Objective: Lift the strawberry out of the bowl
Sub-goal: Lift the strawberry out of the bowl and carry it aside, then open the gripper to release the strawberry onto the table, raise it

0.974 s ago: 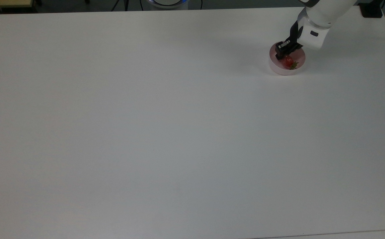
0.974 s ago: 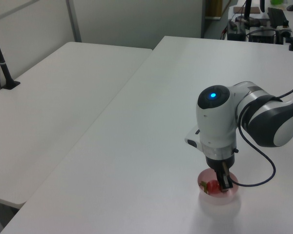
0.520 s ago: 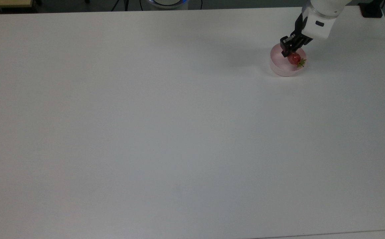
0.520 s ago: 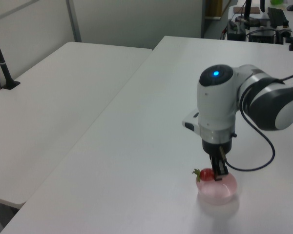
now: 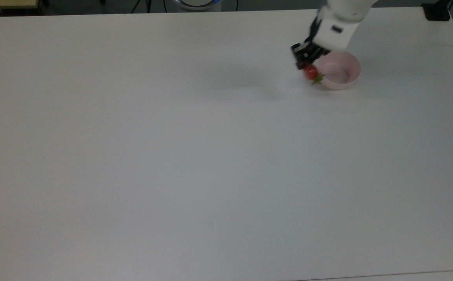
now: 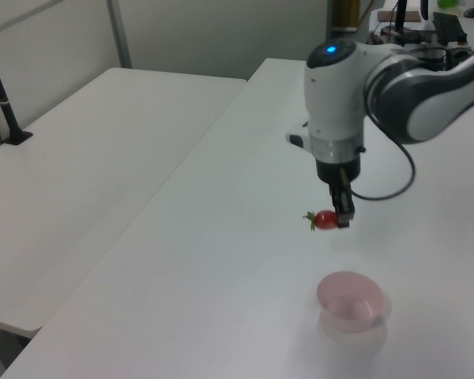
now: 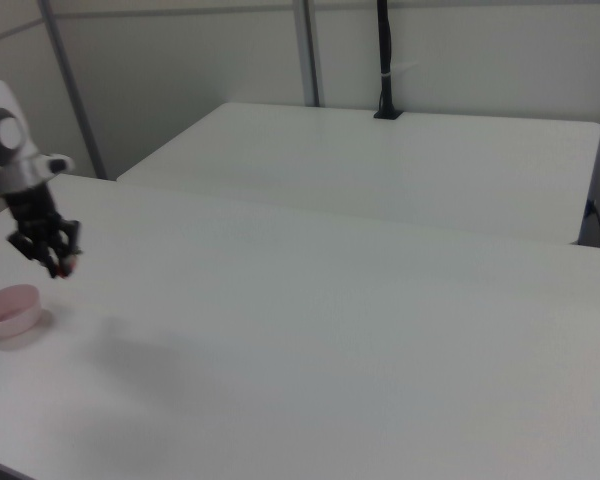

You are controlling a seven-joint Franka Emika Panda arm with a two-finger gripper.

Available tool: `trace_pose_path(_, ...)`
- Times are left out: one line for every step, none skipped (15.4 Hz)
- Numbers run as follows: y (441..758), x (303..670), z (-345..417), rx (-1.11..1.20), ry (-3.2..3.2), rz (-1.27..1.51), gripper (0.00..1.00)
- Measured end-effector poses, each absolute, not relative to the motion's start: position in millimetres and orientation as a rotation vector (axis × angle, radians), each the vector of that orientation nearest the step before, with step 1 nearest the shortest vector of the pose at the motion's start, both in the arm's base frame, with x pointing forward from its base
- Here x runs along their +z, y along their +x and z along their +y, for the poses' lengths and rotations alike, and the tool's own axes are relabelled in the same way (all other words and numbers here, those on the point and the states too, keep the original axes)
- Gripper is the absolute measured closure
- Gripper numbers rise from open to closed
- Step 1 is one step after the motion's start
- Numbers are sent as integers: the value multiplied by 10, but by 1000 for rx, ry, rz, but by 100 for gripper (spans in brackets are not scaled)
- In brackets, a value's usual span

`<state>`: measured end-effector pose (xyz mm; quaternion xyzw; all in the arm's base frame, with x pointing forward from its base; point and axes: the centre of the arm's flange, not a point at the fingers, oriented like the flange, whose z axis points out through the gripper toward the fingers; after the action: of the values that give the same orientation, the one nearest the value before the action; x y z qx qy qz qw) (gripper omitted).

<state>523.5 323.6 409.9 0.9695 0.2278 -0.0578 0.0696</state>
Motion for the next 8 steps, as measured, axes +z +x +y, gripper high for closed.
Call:
trace_pose_path(5319, 3988, 3022, -213, 2909, 690, 75)
trace_pose_path(5386, 3868, 2802, -264, 2899, 696, 75)
trace_pose_path(5421, 3766, 2606, -325, 2885, 707, 76)
trace_pose_path(5432, 3688, 2435, -391, 2868, 725, 78)
trace_pose_path(5424, 3635, 2315, -445, 2853, 746, 80)
trace_pose_path(5406, 3589, 2237, -490, 2838, 771, 80)
trace_pose_path(5373, 3540, 2199, -527, 2825, 799, 79)
trace_pose_path(5329, 3476, 2186, -559, 2812, 823, 79)
